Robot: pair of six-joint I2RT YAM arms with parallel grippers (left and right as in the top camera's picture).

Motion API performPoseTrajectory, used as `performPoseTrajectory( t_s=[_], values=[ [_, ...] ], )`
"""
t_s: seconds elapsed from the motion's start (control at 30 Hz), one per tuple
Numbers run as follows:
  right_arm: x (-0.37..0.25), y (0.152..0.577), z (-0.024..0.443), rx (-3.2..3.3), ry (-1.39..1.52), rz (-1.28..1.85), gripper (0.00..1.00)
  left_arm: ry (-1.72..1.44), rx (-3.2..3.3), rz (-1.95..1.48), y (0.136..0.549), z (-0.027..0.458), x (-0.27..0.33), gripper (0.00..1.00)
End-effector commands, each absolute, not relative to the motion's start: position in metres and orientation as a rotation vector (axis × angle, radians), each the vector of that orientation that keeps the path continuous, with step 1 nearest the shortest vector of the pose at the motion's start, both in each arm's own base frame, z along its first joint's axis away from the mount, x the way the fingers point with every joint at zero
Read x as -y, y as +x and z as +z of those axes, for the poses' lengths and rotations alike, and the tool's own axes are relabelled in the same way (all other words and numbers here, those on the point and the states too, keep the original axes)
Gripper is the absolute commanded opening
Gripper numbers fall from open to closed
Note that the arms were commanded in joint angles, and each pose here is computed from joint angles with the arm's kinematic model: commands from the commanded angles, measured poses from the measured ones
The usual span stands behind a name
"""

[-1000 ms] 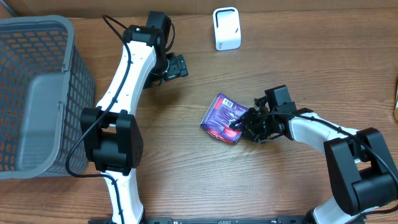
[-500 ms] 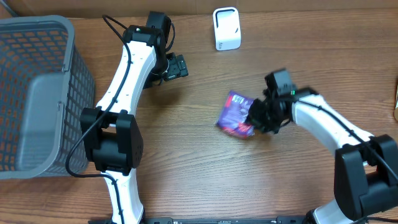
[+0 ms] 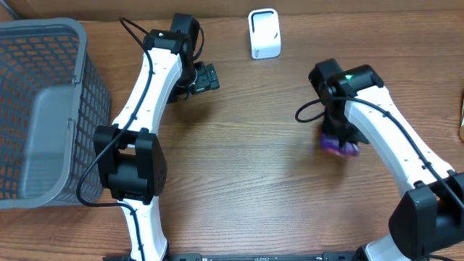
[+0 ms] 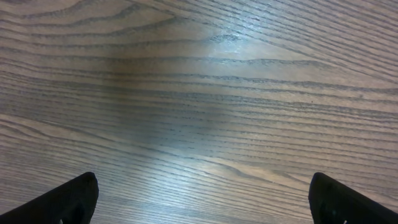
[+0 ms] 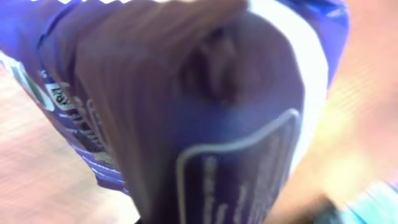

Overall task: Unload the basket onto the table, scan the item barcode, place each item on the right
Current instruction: 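Grasp the pad pack with the right gripper and lift it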

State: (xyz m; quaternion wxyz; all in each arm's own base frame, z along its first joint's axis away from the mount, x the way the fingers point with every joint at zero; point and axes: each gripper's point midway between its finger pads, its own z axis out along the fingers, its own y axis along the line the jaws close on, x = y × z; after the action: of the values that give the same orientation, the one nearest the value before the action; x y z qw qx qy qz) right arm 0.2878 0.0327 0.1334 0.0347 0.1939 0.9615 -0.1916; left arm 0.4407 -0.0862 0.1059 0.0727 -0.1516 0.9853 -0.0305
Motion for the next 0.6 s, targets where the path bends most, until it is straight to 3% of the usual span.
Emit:
performPoseTrajectory(
  t_s=[0.0, 0.4, 0.57],
  values=[
    [-0.021, 0.276, 0.132, -2.955, 0.681, -0.747, 0.08, -0.444, -2.951, -0.073, 0.440, 0.109, 0.086, 1.00],
    [-0.060, 0.250, 0.111, -3.177, 0.666, -0.639, 0.08, -0.444, -2.951, -0.073, 0.440, 0.109, 0.086, 1.00],
    [-0.093, 0.249, 0.096, -3.219, 0.548, -0.575, 0.19, -0.445, -2.951, -0.072, 0.440, 0.109, 0.086, 1.00]
  ],
)
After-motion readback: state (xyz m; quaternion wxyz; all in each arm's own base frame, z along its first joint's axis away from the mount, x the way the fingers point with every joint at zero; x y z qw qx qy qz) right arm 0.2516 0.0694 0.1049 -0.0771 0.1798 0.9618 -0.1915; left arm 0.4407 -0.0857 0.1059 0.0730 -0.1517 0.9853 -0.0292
